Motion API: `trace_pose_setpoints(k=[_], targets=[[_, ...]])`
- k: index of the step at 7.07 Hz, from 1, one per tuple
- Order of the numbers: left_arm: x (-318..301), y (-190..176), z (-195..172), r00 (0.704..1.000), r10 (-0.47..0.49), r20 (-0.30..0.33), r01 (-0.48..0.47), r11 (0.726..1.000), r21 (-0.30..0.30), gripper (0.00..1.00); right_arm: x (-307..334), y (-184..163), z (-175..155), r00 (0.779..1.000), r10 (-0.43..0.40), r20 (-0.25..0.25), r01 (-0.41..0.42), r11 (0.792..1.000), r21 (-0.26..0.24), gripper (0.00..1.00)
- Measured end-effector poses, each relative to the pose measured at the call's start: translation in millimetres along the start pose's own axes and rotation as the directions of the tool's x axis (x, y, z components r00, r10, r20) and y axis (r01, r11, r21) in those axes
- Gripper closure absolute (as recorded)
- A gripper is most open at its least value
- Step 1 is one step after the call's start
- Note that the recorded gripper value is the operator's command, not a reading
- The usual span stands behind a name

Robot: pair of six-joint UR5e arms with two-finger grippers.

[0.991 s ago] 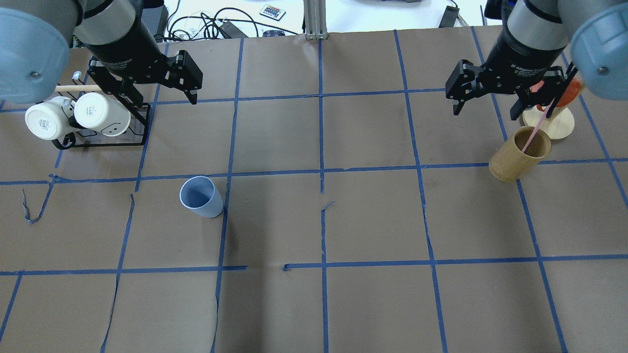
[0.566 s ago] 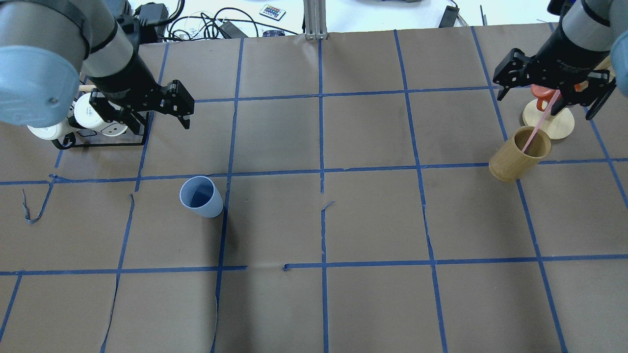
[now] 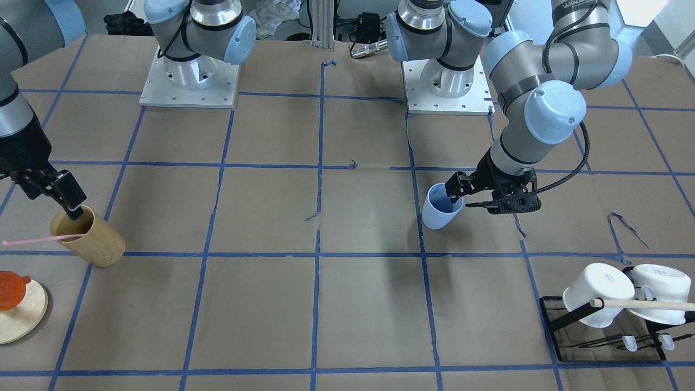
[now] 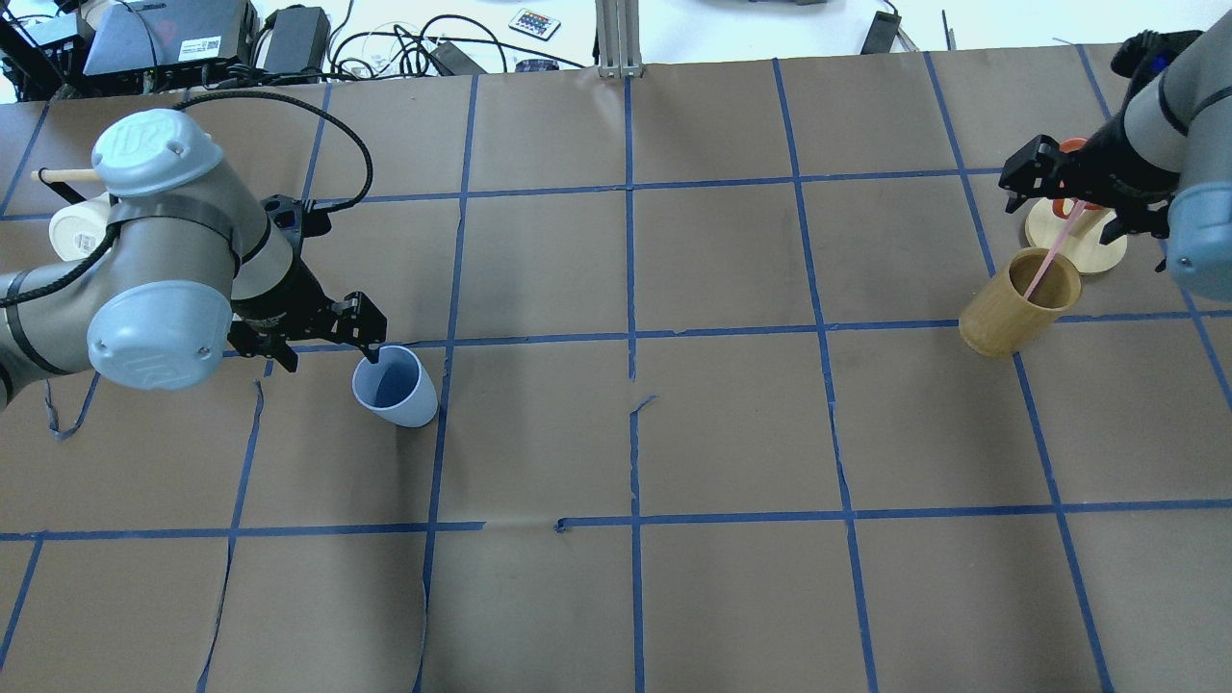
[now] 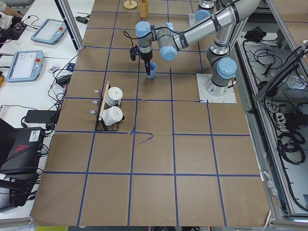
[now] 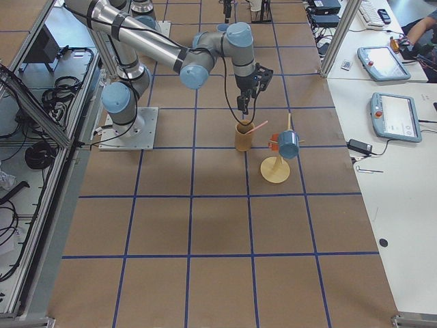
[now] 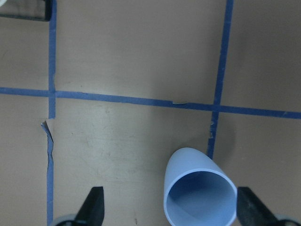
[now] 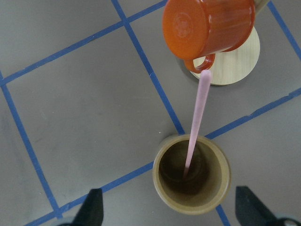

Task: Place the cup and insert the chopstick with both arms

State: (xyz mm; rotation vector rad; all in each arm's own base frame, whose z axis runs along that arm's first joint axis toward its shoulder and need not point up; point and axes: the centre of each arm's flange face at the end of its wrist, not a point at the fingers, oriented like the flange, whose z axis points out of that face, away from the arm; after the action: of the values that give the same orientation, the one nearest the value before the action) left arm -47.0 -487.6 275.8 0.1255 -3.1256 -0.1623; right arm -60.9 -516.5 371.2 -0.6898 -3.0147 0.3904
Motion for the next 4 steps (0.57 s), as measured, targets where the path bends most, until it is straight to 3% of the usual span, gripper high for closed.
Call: trace_pose_setpoints(k=[1, 2, 3, 4], targets=[[0.0, 2.0, 7.3, 1.000, 0.001, -0.003, -0.001, 1.000, -0.014, 0.30, 11.3, -5.7, 13.6, 1.000, 0.002, 0.002, -0.002, 1.000, 0.018, 0.11], [-0.2, 0.5, 12.3, 1.000, 0.001, -0.004, -0.001, 1.000, -0.020, 0.43, 15.9, -11.3, 22.9, 1.000, 0.003, 0.003, -0.003, 0.999, 0.039, 0.18], [1.5, -3.2, 19.0, 1.000, -0.002, -0.014, 0.001, 1.000, -0.023, 0.69, 17.6, -15.3, 27.4, 1.000, 0.003, 0.003, -0.003, 0.998, 0.056, 0.20], [7.0, -4.6, 28.0, 0.999, -0.001, -0.049, 0.000, 0.999, -0.034, 1.00, 18.0, -19.4, 31.8, 1.000, 0.001, 0.003, -0.001, 0.997, 0.074, 0.38]])
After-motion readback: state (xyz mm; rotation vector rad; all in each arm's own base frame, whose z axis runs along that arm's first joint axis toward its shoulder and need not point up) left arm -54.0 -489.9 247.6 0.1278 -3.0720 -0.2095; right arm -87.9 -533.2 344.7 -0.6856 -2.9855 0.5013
